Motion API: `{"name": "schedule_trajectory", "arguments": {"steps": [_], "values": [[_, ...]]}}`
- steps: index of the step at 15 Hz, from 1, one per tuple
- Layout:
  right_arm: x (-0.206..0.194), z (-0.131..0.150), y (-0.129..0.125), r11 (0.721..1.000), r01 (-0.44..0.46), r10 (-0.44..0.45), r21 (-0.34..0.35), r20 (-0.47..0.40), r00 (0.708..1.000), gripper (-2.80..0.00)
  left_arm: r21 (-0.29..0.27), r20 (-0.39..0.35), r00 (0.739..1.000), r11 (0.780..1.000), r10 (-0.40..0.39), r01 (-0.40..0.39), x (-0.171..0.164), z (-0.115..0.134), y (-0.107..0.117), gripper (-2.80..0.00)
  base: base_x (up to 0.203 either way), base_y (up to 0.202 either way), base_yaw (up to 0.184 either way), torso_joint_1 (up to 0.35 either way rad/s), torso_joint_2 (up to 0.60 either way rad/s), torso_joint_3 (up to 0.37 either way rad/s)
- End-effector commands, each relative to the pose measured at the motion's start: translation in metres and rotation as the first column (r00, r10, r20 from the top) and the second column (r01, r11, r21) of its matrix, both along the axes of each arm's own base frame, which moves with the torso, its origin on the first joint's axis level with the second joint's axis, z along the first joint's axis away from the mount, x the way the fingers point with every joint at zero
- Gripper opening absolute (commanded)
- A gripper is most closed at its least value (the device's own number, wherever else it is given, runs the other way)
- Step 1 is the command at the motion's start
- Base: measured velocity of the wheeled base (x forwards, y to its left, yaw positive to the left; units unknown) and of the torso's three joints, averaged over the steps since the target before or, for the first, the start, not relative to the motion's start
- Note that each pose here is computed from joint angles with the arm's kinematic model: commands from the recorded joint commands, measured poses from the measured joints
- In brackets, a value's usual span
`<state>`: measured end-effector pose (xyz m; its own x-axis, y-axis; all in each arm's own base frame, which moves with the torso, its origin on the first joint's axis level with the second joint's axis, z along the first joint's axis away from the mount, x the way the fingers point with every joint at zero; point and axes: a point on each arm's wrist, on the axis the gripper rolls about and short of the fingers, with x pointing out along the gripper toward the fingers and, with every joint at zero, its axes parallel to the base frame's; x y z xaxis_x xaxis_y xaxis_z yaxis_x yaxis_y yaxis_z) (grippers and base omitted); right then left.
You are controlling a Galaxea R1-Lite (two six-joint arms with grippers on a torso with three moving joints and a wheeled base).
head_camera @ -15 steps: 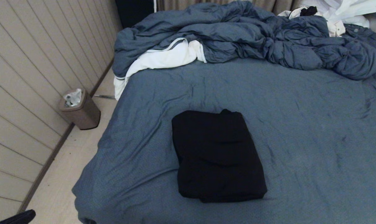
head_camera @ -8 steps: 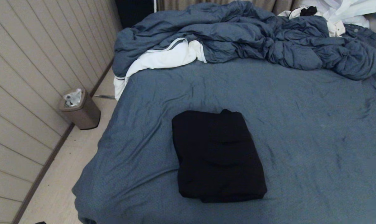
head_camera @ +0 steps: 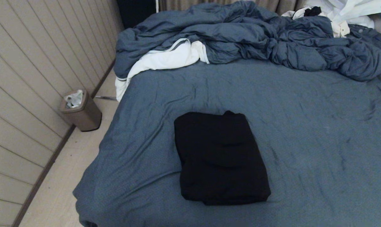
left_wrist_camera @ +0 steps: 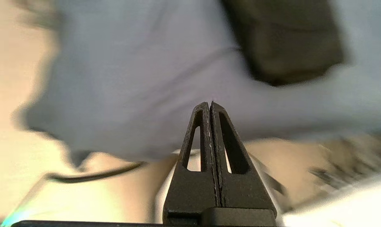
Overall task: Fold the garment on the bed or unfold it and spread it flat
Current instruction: Unfold the black sweatshirt
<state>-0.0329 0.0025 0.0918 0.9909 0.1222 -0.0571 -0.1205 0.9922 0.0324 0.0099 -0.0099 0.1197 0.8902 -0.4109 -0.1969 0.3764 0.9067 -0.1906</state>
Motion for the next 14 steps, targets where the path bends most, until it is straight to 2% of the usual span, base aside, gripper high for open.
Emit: {"name": "schedule_trajectory", "arguments": {"steps": [1,2,3,5,6,8,9,10,13,14], "values": [[0.0011,-0.0043,0.0001,1.000,-0.004,0.004,0.010,0.003,1.000,-2.80,0.046,0.084,0.985,0.987,0.151,-0.155,-0.0107,-0.0149,0.0025,-2.80,0.000,0.000,0.000,0.000,0.00,0.000],[0.0011,-0.0043,0.0001,1.000,-0.004,0.004,0.014,0.002,1.000,-2.80,0.077,0.109,0.965,0.966,0.238,-0.247,-0.0088,-0.0194,0.0047,-2.80,0.000,0.000,0.000,0.000,0.00,0.000],[0.0013,-0.0044,0.0002,1.000,-0.011,0.011,0.000,0.005,1.000,-2.80,0.106,0.171,0.950,0.953,0.262,-0.282,-0.0072,-0.0191,0.0056,-2.80,0.000,0.000,0.000,0.000,0.00,0.000],[0.0019,-0.0034,0.0010,0.997,-0.050,0.052,-0.055,0.033,0.998,-2.80,0.219,0.222,0.948,0.936,0.229,-0.277,-0.0071,-0.0198,0.0057,-2.80,0.000,0.000,0.000,0.000,0.00,0.000],[0.0023,-0.0034,0.0018,0.994,-0.084,0.087,-0.062,0.044,0.995,-2.80,0.241,0.231,0.952,0.936,0.203,-0.258,-0.0072,-0.0199,0.0052,-2.80,0.000,0.000,0.000,0.000,0.00,0.000],[0.0017,-0.0031,0.0040,0.981,-0.183,0.186,-0.056,0.045,0.982,-2.80,0.232,0.224,0.967,0.957,0.121,-0.173,-0.0075,-0.0200,0.0033,-2.80,0.000,0.000,0.000,0.000,0.00,0.000],[0.0018,-0.0031,0.0040,0.981,-0.182,0.185,-0.060,0.049,0.982,-2.80,0.229,0.226,0.970,0.963,0.088,-0.140,-0.0077,-0.0200,0.0025,-2.80,0.000,0.000,0.000,0.000,0.00,0.000],[0.0020,-0.0032,0.0039,0.982,-0.179,0.182,-0.062,0.050,0.982,-2.80,0.241,0.237,0.968,0.961,0.080,-0.139,-0.0079,-0.0197,0.0025,-2.80,0.000,0.000,0.000,0.000,0.00,0.000],[0.0023,-0.0033,0.0027,0.991,-0.123,0.126,-0.057,0.048,0.991,-2.80,0.243,0.228,0.968,0.957,0.102,-0.158,-0.0076,-0.0200,0.0030,-2.80,0.000,0.000,0.000,0.000,0.00,0.000],[0.0023,-0.0033,0.0027,0.991,-0.123,0.126,-0.057,0.048,0.991,-2.80,0.225,0.206,0.974,0.964,0.097,-0.144,-0.0078,-0.0207,0.0027,-2.80,0.000,0.000,0.000,0.000,0.00,0.000]]}}
